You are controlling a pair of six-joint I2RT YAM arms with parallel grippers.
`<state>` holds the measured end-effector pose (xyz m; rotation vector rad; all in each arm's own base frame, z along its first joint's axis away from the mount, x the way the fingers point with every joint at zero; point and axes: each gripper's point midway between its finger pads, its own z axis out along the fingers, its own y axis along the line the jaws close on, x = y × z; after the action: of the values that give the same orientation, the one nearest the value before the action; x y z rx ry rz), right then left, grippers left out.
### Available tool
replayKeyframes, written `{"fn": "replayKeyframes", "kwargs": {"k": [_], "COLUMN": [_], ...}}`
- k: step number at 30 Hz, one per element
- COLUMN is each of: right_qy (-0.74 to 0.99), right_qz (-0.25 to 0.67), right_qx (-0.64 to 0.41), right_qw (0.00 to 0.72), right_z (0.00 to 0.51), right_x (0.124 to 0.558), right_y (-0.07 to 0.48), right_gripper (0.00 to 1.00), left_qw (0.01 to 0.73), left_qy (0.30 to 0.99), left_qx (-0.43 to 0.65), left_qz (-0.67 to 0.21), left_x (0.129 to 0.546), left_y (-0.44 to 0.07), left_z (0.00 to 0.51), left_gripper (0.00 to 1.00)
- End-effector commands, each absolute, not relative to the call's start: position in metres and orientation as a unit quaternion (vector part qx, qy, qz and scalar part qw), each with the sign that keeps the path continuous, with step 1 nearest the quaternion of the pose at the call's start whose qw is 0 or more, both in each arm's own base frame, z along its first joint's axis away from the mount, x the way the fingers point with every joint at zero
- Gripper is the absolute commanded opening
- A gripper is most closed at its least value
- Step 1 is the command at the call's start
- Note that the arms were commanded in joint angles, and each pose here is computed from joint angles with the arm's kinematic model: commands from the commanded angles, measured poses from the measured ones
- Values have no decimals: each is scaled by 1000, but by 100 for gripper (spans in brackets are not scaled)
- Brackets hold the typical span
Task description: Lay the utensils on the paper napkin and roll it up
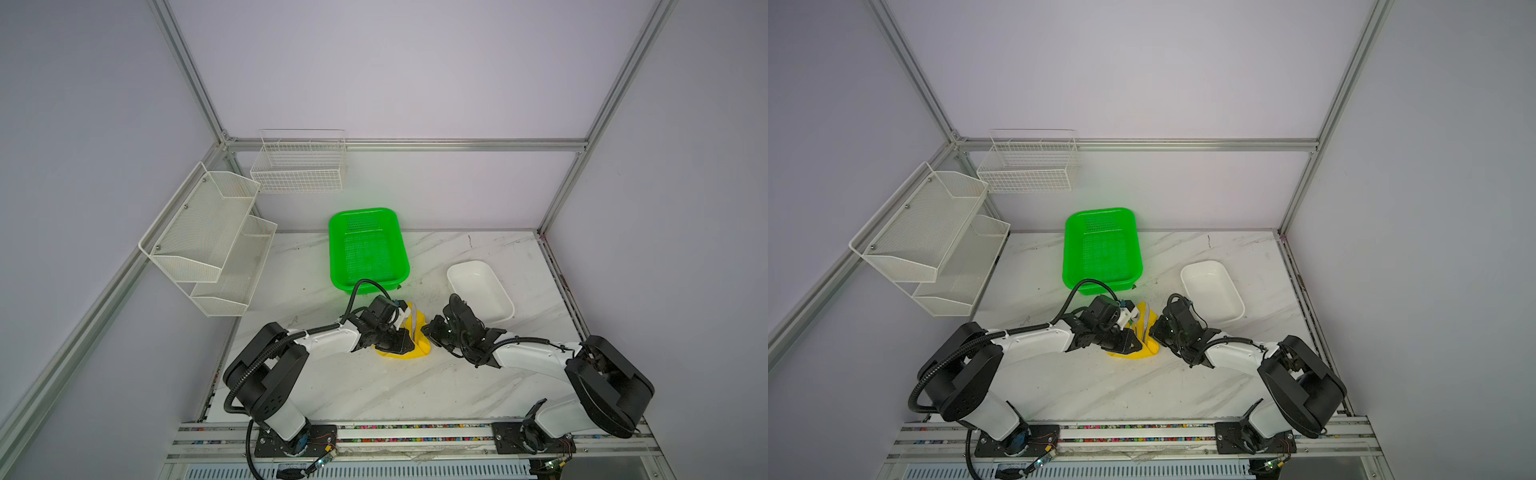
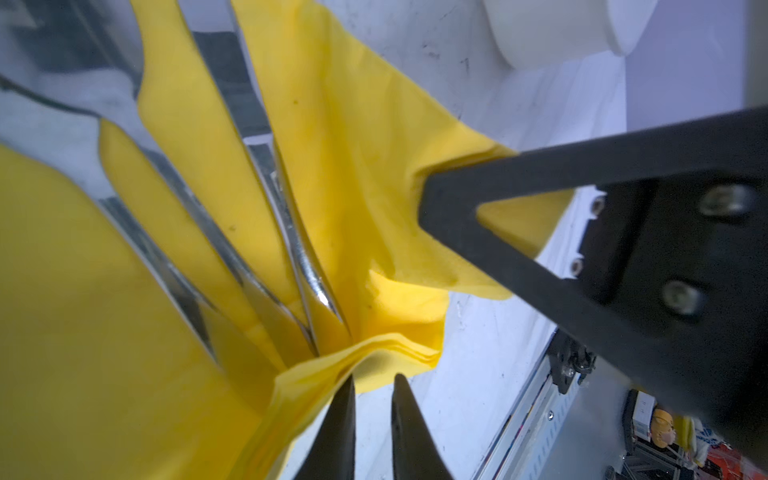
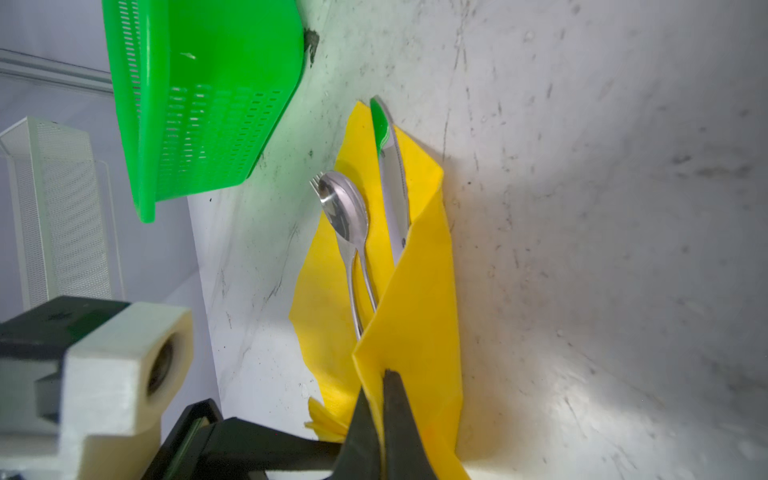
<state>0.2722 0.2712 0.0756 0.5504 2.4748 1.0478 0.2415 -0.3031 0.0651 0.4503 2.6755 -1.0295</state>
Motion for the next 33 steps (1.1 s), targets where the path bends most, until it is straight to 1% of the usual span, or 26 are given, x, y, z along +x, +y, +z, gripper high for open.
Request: {"fn": "replayKeyframes", "kwargs": {"k": [1, 6, 11, 20, 23, 26, 28, 33], "right_qy": [885, 885, 887, 898, 896, 896, 901, 916], "right_qz": [360, 359, 359, 364, 381, 391, 385, 352], "right_qx": [218, 220, 218, 170, 151, 133, 122, 114], "right_qw": [199, 196, 193, 176, 169, 162, 159, 155], "right_z": [73, 72, 71, 73, 78, 82, 81, 72], "right_x": [268, 265, 264, 264, 265, 264, 263, 261], "right_y": [261, 259, 259, 276, 287, 298, 302, 300], "right_gripper": [6, 6, 6, 8, 10, 14, 17, 21], "left_qw": [140, 127, 135, 139, 134, 130, 130, 129], "left_qy": [893, 896, 908, 922, 924, 926, 927, 929], "left_qx": [176, 175, 163, 123, 117, 115, 112, 108], "left_qz": [-390, -387, -363, -339, -338, -335, -333, -331], "left_x": [251, 253, 260, 271, 270, 269, 270, 270], "left_y": [-322, -328, -324, -318, -318, -318, -316, -316], "left_z": [90, 81, 71, 61, 57, 54, 53, 53], "left_gripper": [17, 17, 16, 16, 16, 15, 15, 15]}}
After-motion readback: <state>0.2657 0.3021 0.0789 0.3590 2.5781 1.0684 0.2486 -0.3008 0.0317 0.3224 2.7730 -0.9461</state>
